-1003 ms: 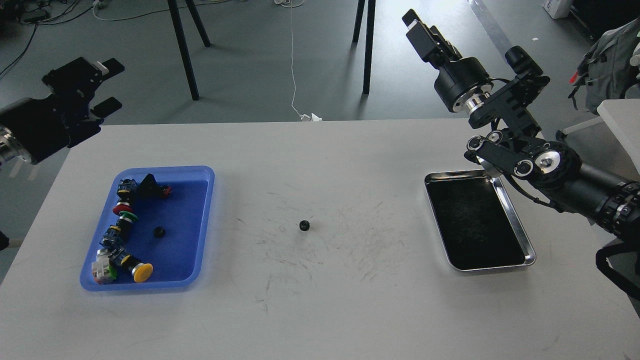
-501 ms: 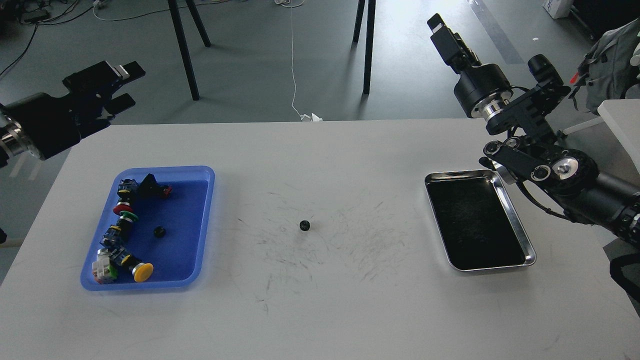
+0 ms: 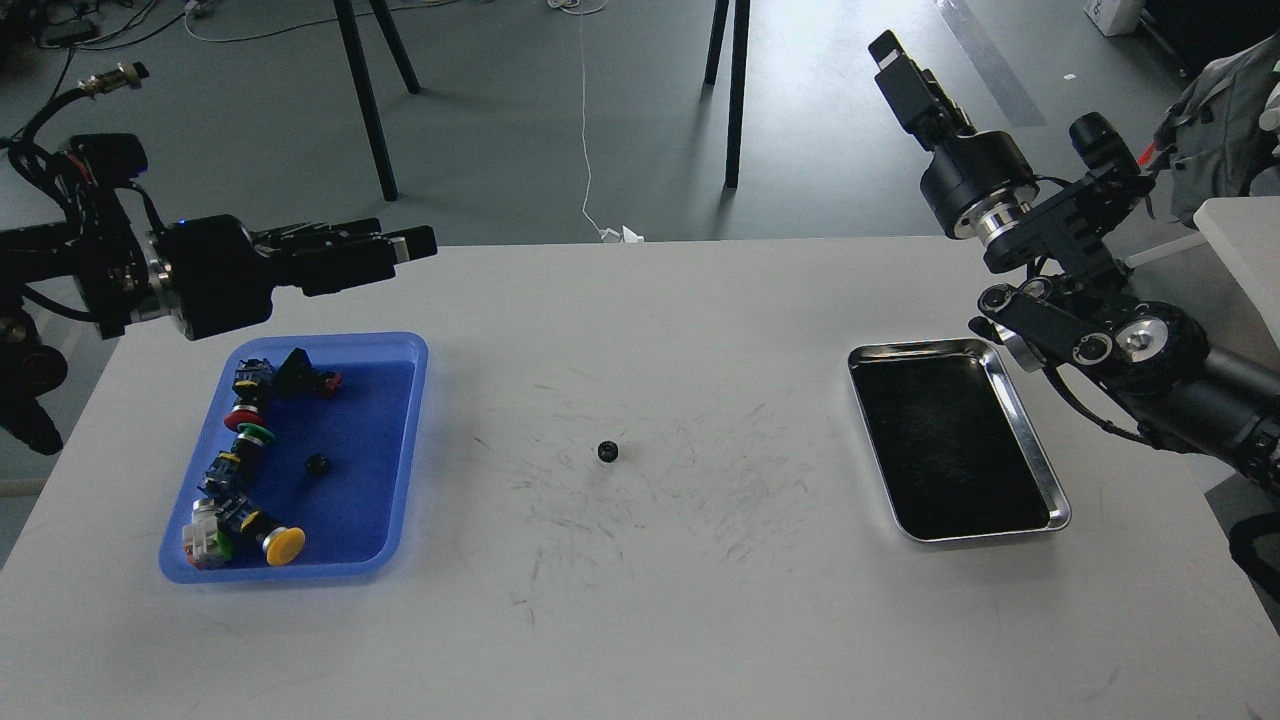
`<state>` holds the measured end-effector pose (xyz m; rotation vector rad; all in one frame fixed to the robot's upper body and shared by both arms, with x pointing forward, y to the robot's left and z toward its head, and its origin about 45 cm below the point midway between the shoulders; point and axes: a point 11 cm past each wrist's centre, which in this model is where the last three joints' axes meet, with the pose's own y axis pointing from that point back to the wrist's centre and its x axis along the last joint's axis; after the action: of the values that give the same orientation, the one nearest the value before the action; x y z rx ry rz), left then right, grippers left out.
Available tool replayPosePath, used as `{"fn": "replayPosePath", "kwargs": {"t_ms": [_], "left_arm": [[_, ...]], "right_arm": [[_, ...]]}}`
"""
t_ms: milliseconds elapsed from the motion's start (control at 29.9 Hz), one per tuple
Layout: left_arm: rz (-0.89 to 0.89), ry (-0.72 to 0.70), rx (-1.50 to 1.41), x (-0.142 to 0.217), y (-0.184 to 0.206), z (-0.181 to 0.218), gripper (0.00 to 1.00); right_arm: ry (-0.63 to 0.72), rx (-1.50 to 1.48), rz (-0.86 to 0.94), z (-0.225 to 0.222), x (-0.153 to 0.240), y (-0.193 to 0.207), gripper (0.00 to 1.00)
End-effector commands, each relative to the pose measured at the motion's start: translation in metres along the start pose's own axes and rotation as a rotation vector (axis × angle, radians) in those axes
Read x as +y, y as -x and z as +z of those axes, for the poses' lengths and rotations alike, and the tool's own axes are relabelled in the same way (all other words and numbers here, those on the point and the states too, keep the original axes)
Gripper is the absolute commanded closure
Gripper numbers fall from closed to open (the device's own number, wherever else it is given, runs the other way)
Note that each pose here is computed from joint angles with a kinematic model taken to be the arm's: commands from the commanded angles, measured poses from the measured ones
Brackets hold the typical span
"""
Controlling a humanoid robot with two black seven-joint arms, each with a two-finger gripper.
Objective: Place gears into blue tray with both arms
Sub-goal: 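Reach the left gripper over the blue tray toward the black part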
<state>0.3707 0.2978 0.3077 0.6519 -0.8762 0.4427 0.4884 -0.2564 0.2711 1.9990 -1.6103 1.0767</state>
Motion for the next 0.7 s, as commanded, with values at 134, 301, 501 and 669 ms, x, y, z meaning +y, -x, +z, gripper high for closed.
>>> {"fn": "replayPosePath", "kwargs": {"t_ms": [134,301,501,669], "left_arm": [[0.009,0.038,-0.047,-0.021,-0.013,0.011,0.02],[-0.001,0.062,-0.048,-0.034,-0.010,0.016,0.02],[-0.074,0.086,-0.133,-0.050,0.010,0.020,0.02],[-0.203,0.134,-0.316,-0.072,0.050,0.028,0.02]], "right_arm": [[0.018,0.011,0.009,0.009,0.005,-0.006,0.16],[0.060,-0.062,0.066,0.016,0.006,-0.020,0.14],[0.155,-0.199,0.125,0.037,0.016,-0.031,0.09],[0.226,-0.306,0.171,0.055,0.026,-0.040,0.05]]}}
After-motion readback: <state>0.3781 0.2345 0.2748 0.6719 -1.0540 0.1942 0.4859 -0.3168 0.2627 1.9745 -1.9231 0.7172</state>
